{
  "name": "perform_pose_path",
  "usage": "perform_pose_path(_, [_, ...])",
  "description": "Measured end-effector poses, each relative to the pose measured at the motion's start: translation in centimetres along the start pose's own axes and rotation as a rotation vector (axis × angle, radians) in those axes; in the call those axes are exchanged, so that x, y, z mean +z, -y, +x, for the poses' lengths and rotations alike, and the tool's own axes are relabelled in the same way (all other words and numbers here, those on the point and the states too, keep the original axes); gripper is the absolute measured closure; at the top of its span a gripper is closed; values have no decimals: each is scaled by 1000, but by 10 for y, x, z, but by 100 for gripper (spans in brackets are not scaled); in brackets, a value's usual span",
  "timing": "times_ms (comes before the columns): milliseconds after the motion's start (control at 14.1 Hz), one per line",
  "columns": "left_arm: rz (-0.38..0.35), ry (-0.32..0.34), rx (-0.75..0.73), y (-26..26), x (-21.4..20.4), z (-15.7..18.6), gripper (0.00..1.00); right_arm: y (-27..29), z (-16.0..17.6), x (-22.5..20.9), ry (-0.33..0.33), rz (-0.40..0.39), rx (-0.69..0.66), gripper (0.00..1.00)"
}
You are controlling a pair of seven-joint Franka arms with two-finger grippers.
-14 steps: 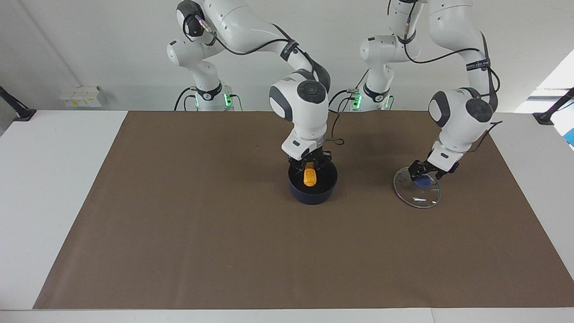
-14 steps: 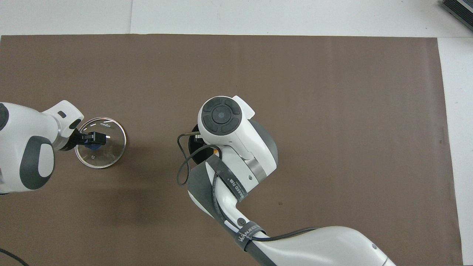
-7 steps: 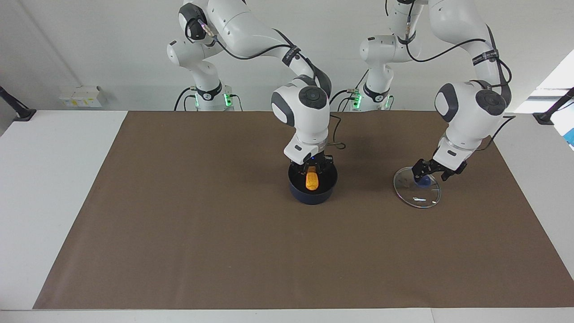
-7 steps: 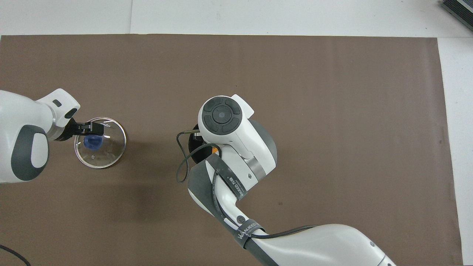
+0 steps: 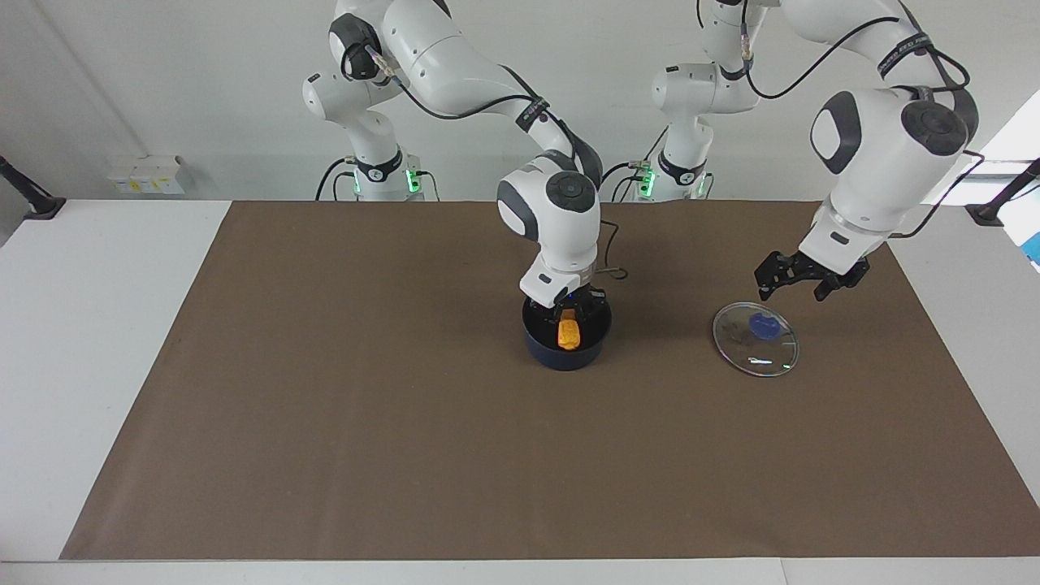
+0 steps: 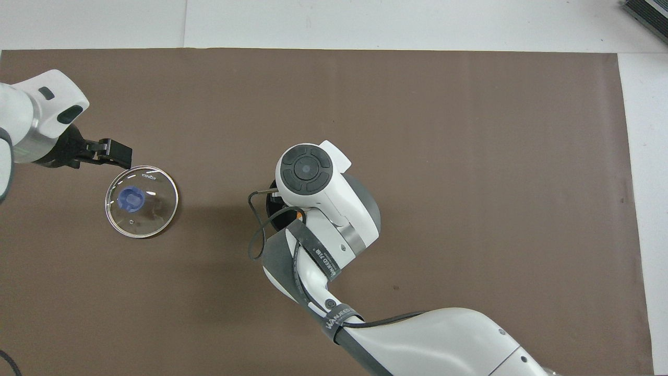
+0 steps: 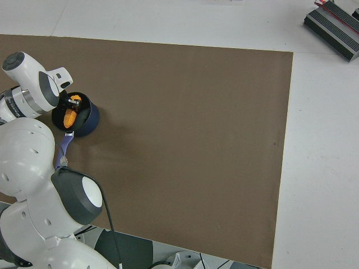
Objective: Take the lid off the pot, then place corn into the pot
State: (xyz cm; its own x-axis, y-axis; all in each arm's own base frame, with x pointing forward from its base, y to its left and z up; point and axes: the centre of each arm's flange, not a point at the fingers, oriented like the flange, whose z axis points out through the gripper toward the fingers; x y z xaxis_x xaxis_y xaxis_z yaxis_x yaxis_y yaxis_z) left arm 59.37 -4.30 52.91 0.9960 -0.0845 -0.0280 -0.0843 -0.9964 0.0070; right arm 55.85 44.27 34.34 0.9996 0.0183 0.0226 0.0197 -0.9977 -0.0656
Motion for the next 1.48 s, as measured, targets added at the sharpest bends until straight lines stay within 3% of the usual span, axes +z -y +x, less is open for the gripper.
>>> perform_pose_path(212, [-1,43,4,1,-39,-9,0,0,-3,7,9,-7,-2,64])
perform_pose_path(283, [-1,62,2,2,-48,-13,0,-1,-3,10,13,-10,-2,59])
perform_pose_path(424, [-1,85,0,5,-64,-20,0,-2,-4,12,16,-13,-1,38])
perform_pose_path(636, [-2,49,43,6,-90,-30,0,-3,-2,9,12,-13,1,3])
perform_pose_path(1061, [-1,29,44,11,-102,-37,0,-52,27,-63,-55,-13,70,0])
perform_pose_path(1485, [-1,15,41,13,-110,-42,0,-180,45,-197,-73,-35,158,0])
